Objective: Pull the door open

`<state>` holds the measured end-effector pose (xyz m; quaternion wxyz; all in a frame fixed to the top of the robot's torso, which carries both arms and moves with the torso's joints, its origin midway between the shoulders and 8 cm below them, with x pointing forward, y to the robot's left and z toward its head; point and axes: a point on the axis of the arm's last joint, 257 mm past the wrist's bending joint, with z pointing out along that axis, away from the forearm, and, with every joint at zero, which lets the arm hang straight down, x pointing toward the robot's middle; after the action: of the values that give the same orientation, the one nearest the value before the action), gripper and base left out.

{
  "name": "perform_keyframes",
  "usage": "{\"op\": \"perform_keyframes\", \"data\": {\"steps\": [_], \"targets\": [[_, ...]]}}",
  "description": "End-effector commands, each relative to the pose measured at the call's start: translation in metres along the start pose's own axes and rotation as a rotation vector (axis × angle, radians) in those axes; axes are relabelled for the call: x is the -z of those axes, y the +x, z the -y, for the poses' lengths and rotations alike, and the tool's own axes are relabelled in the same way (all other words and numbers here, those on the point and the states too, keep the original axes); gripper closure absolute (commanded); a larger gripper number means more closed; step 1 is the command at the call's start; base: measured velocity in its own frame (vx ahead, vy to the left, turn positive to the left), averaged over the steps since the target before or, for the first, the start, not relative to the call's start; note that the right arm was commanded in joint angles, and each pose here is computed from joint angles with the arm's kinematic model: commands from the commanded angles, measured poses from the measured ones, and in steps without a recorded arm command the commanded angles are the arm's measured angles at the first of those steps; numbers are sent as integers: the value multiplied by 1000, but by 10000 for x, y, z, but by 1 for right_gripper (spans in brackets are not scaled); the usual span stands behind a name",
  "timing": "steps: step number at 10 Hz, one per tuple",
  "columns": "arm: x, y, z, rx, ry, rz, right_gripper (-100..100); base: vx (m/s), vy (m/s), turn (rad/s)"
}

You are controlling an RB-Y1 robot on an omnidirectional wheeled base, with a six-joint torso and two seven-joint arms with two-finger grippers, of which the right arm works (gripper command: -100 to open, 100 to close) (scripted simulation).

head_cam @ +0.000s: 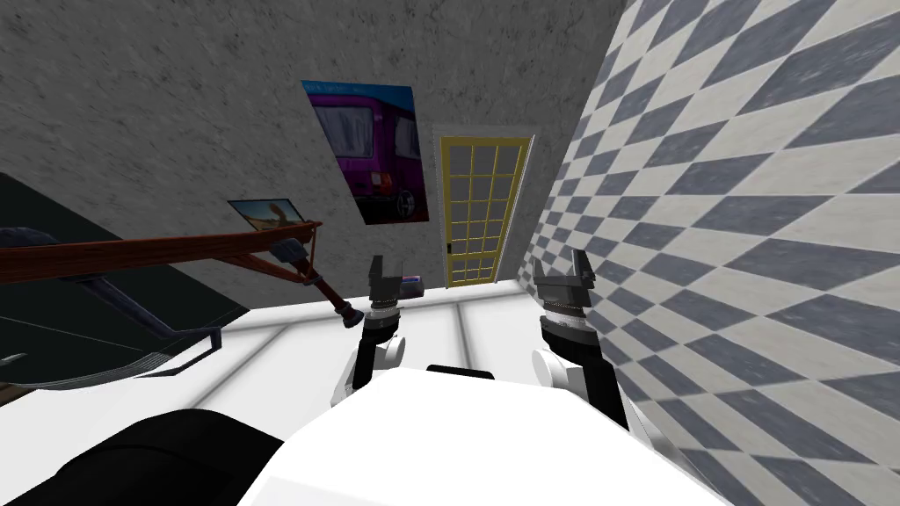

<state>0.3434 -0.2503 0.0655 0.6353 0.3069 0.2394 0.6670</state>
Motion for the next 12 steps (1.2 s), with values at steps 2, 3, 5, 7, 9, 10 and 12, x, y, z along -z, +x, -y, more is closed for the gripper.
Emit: {"op": "perform_keyframes", "data": {"steps": [2, 3, 5, 7, 9, 10, 12], "targets": [[32, -5, 191, -58, 24, -5, -100, 68, -17, 117], [40, -7, 233, -71, 30, -6, -100, 96, 65, 64], [68, -17, 376, -116, 48, -6, -100, 97, 32, 75], [106, -34, 553, -171, 71, -4, -100, 83, 12, 104], [136, -50, 685, -211, 88, 0, -100, 97, 5, 85], [154, -61, 757, -234, 97, 3, -100, 82, 8, 94], [192, -84, 900, -278, 115, 11, -100, 81, 9, 90]]}}
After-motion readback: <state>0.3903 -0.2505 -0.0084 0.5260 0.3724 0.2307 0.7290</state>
